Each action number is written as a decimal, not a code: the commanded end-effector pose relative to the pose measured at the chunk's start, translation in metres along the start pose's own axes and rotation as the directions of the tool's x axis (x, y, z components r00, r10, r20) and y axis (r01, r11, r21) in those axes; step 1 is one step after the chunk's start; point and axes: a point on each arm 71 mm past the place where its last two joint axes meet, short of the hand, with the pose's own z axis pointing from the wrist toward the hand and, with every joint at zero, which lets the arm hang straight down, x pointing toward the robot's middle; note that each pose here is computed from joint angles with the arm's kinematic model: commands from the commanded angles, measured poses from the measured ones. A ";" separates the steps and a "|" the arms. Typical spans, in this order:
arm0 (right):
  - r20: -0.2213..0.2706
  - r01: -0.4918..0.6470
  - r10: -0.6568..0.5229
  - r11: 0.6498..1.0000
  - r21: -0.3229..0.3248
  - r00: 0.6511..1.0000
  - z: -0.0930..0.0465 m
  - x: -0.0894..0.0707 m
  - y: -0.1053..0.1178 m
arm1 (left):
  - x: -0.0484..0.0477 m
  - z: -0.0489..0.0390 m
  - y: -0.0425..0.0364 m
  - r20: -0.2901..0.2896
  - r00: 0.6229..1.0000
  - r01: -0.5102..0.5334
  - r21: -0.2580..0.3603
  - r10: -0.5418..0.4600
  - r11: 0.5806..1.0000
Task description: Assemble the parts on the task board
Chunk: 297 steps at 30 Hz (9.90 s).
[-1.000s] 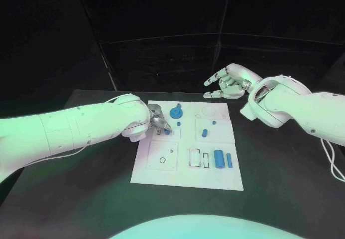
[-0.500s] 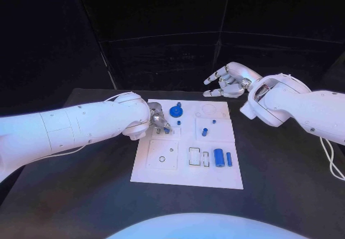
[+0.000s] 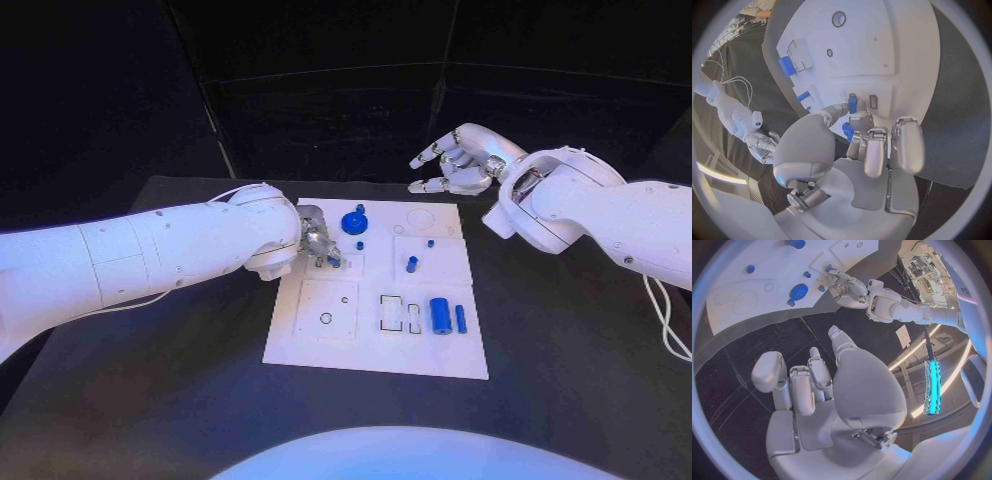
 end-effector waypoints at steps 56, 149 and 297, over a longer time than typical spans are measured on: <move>0.003 0.002 -0.002 1.000 -0.005 1.000 0.001 -0.001 0.000 | 0.0029 0.0069 -0.0040 -0.061 0.996 -0.062 -0.031 0.060 0.998; 0.011 0.005 -0.005 1.000 0.002 1.000 0.005 -0.002 -0.002 | -0.0851 0.0278 0.0155 0.016 0.995 -0.098 -0.147 0.101 0.984; -0.009 0.012 -0.012 1.000 0.025 1.000 0.008 -0.003 -0.009 | -0.0053 -0.0044 0.0294 0.084 0.996 0.007 -0.014 -0.006 1.000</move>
